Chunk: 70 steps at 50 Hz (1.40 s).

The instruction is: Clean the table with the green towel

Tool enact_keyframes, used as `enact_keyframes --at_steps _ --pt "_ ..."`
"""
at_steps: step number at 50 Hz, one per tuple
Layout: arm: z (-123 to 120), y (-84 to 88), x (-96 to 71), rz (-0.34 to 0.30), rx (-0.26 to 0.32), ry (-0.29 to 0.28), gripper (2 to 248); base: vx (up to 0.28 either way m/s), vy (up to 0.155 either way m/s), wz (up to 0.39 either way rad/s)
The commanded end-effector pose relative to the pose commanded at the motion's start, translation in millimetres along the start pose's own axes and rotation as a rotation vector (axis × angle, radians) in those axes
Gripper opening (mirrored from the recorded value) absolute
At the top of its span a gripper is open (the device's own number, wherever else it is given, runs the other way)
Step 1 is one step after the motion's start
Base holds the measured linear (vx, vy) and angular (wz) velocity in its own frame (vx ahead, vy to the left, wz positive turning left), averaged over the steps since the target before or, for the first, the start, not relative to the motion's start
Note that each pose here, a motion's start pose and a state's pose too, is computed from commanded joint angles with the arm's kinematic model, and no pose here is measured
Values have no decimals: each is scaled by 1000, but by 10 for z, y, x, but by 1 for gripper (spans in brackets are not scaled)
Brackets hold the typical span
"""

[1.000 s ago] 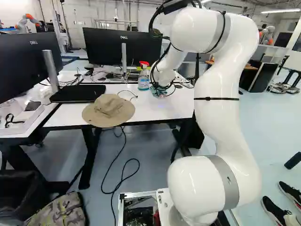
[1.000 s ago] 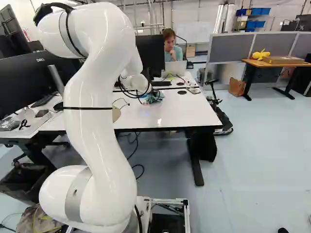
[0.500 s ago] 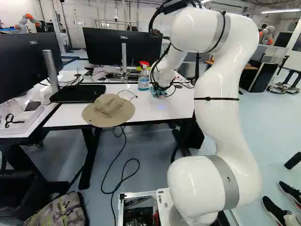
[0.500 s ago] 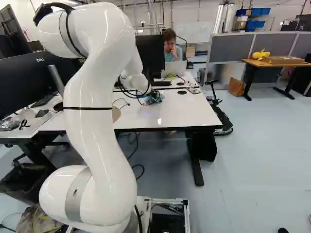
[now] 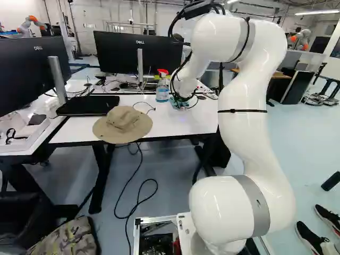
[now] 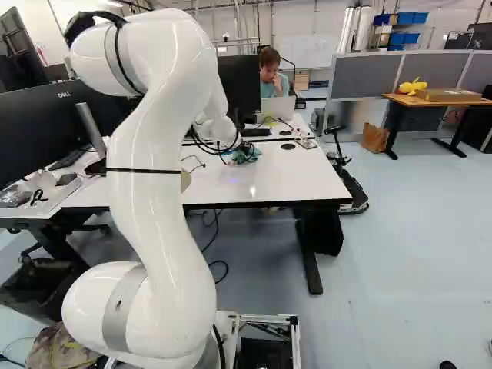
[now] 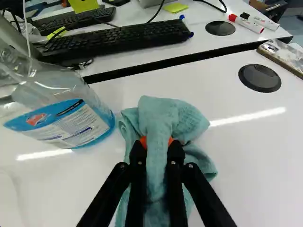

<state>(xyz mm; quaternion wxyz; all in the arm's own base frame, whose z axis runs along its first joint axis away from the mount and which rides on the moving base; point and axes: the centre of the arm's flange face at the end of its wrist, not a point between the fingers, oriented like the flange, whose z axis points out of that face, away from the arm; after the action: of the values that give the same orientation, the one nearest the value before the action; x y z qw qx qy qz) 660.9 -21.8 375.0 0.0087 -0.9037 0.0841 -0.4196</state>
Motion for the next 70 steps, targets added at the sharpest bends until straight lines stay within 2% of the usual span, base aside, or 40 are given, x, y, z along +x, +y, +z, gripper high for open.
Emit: enact_keyframes --at_steps 17,26,40,54,70 --pt "211 -76 126 -4 9 21 49 0 0 0" --pt "134 -157 67 -13 18 12 49 0 0 0" --pt "-76 -166 -71 -18 19 -9 49 0 0 0" --pt "-289 -104 -206 -16 13 -29 49 0 0 0" --pt "-379 115 -243 6 -13 -34 49 0 0 0"
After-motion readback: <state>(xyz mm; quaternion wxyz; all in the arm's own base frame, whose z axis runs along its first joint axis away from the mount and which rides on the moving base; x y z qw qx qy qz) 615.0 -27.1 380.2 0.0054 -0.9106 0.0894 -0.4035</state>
